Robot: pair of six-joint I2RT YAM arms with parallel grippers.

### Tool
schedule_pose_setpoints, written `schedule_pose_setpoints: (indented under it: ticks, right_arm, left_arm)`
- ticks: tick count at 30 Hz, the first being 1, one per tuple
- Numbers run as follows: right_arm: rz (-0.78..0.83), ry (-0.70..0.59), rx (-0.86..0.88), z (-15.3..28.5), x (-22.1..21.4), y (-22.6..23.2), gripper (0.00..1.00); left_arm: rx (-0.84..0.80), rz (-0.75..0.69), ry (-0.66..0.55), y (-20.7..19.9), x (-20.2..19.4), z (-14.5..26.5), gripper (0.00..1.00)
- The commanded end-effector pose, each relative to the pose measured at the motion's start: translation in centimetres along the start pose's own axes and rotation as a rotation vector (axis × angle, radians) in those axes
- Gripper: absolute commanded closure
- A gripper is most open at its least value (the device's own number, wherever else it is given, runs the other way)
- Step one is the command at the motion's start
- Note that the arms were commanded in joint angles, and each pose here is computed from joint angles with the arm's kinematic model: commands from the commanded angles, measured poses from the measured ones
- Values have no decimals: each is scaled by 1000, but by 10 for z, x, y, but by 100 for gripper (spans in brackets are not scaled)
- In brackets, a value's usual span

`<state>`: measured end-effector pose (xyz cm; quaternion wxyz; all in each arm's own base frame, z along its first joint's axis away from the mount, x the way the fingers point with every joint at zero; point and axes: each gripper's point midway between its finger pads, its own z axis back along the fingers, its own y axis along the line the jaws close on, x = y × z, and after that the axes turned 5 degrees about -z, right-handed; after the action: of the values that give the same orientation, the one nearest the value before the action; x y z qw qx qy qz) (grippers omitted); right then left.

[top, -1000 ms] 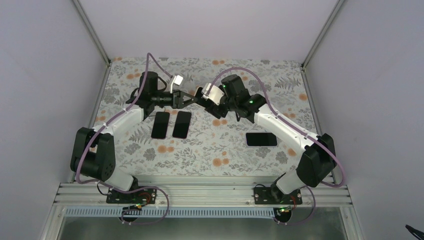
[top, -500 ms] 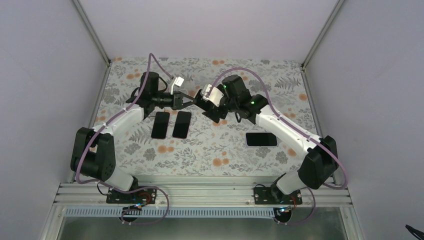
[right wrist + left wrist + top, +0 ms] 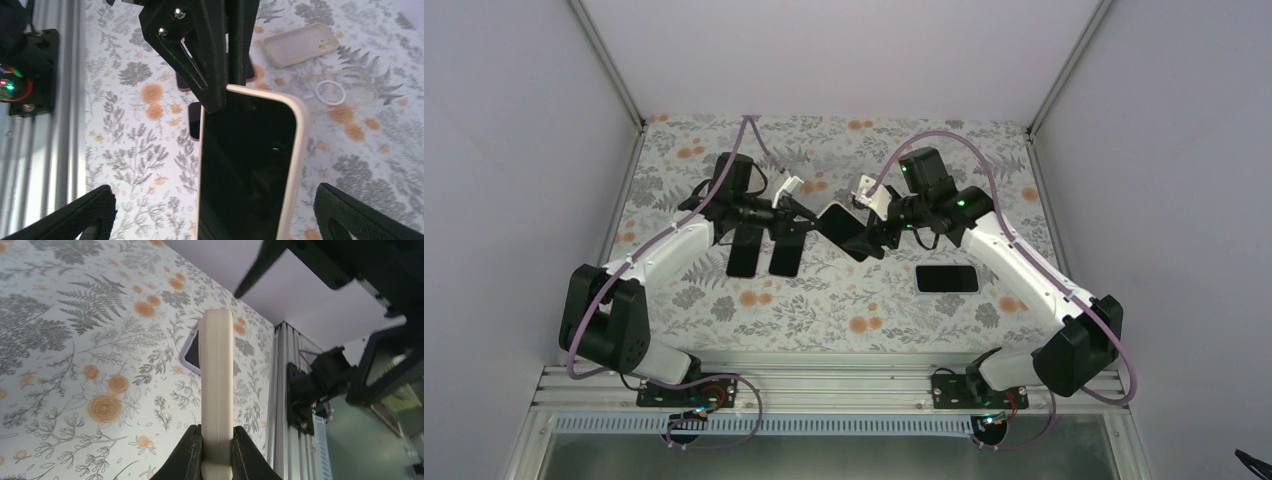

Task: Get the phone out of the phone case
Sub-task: Adjust the phone.

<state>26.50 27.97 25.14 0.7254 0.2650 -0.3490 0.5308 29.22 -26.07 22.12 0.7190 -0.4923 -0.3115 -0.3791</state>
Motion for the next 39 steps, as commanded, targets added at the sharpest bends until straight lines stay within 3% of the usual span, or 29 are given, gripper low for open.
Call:
schedule_pose_setpoints:
  ticks: [1, 7, 19, 32, 39]
  right_arm:
    - [-78, -18, 131, 10, -7, 16, 8]
    - [-106, 49, 205, 4, -28, 20, 23]
    - [-119, 160, 270, -7, -54, 28, 54]
    - [-90, 241, 280, -19, -69, 34, 69]
    - [-82, 249, 281, -20, -69, 37, 67]
  left_arm:
    - [-103, -214, -13, -39, 12, 3, 98]
    - [-133, -364, 69, -62, 1, -10, 98]
    - [-173, -448, 174, -81, -15, -36, 98]
    - [-190, -460, 216, -87, -18, -50, 98]
    - [-196, -456, 233, -88, -20, -55, 98]
